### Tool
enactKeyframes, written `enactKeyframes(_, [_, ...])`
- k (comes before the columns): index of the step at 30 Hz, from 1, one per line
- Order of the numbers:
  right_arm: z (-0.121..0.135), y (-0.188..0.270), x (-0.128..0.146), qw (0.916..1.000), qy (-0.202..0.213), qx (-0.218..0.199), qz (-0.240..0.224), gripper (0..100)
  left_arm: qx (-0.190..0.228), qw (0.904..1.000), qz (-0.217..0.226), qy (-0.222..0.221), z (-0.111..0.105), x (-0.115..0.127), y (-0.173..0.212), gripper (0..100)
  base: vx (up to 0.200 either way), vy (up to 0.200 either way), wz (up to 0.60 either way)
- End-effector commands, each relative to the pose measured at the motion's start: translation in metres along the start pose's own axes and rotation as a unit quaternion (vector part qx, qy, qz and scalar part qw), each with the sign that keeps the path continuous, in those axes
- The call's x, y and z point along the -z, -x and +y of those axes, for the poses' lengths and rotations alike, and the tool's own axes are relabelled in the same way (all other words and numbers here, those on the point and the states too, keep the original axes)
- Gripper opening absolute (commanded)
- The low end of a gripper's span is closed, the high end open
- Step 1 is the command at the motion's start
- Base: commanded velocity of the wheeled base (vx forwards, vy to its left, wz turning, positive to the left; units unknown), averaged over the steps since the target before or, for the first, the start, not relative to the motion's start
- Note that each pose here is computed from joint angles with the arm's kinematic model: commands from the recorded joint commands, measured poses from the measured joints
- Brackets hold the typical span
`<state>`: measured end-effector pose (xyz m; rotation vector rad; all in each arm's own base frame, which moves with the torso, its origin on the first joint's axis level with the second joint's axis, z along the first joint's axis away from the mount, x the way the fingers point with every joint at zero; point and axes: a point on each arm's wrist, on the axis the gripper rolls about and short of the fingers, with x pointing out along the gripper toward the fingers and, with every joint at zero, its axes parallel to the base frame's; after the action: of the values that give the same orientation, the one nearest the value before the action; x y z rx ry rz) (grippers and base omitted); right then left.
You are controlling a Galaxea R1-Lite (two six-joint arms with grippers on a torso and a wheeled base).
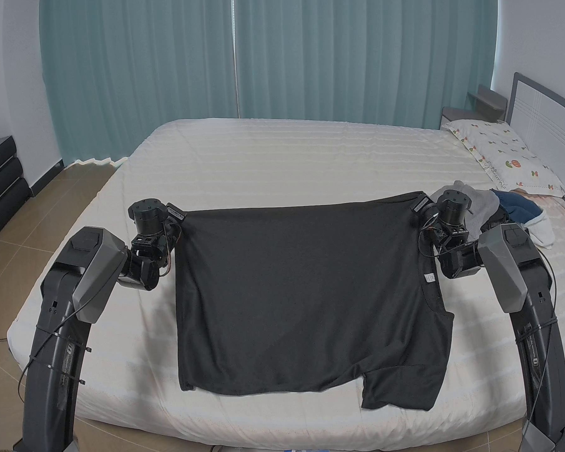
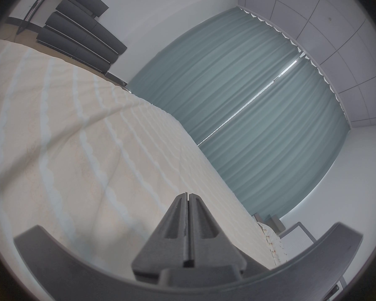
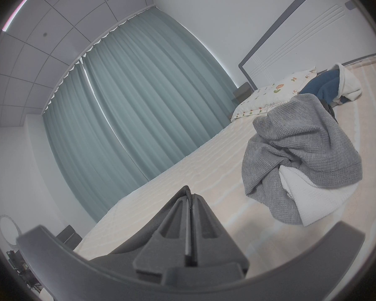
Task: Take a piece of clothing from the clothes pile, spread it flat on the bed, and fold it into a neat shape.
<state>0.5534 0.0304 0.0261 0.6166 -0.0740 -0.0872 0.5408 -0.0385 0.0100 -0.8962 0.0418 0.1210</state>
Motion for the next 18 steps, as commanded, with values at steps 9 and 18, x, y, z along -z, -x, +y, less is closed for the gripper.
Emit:
enactKeyframes(9, [-0.027, 0.004, 0.054, 0.9979, 0.023, 0.027, 0.054, 0, -0.009, 0.9999, 0.009, -0.008, 0.017, 0.021, -0.008, 0, 0.000, 0.000, 0.00])
enactKeyframes(18, [-0.033, 0.005, 0.062, 0.9972, 0.025, 0.034, 0.063, 100, -0.027, 0.9992, 0.027, -0.013, 0.019, 0.026, -0.008, 100, 0.000, 0.000, 0.00])
